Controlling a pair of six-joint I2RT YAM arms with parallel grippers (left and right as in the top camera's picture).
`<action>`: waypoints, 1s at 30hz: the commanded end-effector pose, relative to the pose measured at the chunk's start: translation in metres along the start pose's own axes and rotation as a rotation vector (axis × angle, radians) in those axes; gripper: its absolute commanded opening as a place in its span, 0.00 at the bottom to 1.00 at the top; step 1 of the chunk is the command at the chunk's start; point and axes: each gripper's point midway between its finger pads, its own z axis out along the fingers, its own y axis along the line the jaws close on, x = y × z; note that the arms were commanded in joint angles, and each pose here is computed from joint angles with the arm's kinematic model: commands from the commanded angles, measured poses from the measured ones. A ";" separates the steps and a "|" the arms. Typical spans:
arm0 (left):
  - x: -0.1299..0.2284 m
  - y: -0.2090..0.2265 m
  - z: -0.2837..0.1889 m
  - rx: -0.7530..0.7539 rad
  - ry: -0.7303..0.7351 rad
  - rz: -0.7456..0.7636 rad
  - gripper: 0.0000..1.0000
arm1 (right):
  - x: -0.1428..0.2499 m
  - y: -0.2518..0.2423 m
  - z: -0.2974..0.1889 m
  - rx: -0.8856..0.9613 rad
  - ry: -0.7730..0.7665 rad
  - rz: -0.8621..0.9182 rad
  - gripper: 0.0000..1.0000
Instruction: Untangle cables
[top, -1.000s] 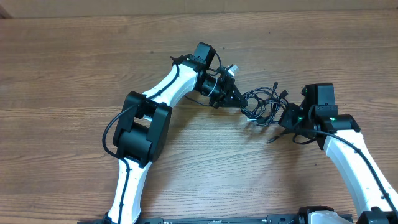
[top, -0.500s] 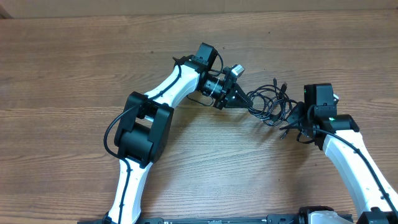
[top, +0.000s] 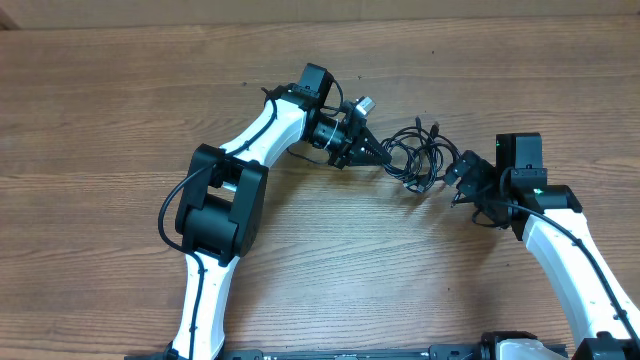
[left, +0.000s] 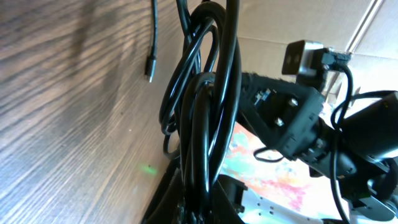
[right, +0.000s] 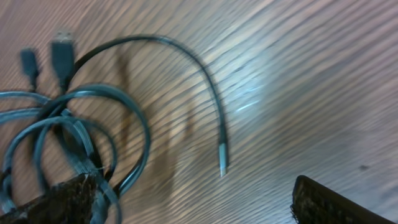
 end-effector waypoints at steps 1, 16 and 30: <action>0.003 0.003 0.004 0.001 0.012 0.018 0.04 | 0.007 0.012 0.000 -0.072 0.046 0.003 1.00; 0.001 0.011 0.004 -0.042 -0.001 0.007 0.04 | 0.006 0.013 0.000 -0.077 0.039 0.002 1.00; 0.009 0.013 0.005 -0.049 0.016 -0.052 0.04 | 0.007 0.012 0.000 -0.073 0.044 0.003 1.00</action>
